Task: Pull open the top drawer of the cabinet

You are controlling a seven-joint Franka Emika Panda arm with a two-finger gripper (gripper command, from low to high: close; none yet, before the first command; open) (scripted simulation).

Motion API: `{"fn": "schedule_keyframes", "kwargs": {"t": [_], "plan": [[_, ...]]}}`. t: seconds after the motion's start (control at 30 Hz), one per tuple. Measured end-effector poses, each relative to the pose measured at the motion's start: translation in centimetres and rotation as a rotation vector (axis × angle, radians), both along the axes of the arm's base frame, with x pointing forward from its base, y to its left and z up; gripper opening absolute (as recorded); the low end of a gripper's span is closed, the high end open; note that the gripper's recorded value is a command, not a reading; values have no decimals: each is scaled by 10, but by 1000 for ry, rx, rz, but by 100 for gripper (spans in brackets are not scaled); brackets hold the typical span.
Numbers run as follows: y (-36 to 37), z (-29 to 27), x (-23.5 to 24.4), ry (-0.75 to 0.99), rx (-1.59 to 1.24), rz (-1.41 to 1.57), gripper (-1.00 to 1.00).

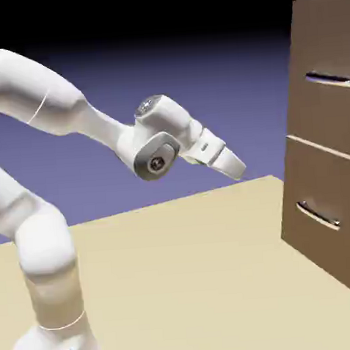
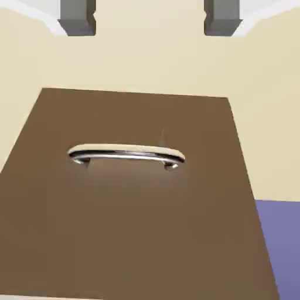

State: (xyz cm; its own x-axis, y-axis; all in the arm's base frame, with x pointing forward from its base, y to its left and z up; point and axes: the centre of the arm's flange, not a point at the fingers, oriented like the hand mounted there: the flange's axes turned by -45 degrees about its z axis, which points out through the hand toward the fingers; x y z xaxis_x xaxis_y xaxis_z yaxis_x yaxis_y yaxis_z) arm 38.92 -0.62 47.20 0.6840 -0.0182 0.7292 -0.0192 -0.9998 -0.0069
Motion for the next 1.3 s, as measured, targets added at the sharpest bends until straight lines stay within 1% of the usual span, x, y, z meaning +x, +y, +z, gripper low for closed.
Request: {"fn": "schedule_keyframes", "kwargs": {"t": [0.2,0.4,0.6,0.83,1.07,1.3], "plan": [[-45,67,-12,-116,201,-274,0],[-71,128,-35,-252,406,-483,0],[-76,180,-60,-398,604,-621,0],[-57,227,-76,-559,814,-696,0],[-20,255,-67,-683,990,-694,0],[17,259,-28,-749,1131,-647,0]]}}
